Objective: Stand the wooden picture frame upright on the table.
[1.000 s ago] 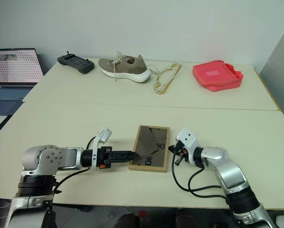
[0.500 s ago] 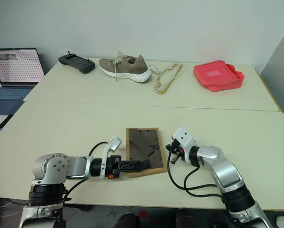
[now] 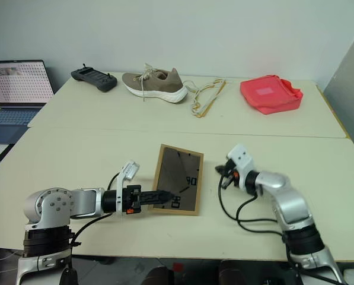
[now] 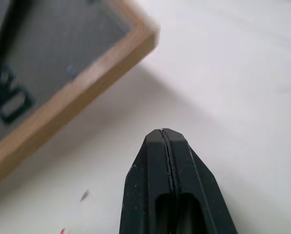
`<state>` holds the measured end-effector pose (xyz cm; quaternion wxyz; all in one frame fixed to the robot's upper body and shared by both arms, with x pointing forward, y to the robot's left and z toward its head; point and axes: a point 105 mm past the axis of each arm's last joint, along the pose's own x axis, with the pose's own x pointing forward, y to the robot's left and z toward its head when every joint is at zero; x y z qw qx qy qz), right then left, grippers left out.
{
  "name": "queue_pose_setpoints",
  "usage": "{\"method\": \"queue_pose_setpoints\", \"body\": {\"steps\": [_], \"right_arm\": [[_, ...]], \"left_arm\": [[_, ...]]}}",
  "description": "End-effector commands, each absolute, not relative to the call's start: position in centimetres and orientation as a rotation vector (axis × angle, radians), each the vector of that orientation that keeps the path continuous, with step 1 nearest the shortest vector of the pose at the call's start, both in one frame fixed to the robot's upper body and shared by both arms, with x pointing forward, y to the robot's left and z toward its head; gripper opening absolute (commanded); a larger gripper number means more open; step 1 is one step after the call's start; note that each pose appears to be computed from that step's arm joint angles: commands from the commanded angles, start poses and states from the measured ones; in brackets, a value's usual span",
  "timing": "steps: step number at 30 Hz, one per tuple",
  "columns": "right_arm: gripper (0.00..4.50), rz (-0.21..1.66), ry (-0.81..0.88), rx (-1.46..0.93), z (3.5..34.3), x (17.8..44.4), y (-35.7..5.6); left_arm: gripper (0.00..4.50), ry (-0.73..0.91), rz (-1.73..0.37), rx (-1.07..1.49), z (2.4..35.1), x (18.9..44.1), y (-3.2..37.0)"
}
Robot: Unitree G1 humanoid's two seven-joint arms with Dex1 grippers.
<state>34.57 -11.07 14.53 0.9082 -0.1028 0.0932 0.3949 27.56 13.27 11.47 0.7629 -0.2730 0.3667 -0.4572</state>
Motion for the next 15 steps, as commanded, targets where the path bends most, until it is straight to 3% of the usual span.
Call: {"method": "queue_pose_setpoints", "body": {"steps": [1, 5, 15], "right_arm": [[0.92, 0.982, 0.076, -0.082, 20.5, 33.2, -9.7], [1.73, 1.166, 0.062, 0.03, 23.3, 31.7, -7.7], [3.97, 1.21, -0.008, 0.019, 25.5, 33.7, -2.9]], "left_arm": [[1.27, 0.627, -1.121, -0.526, 16.0, 28.4, 12.6], [1.27, 0.523, -1.122, -0.452, 17.8, 30.0, 12.6], [1.27, 0.401, -1.177, -0.386, 19.7, 31.5, 11.5]]}}
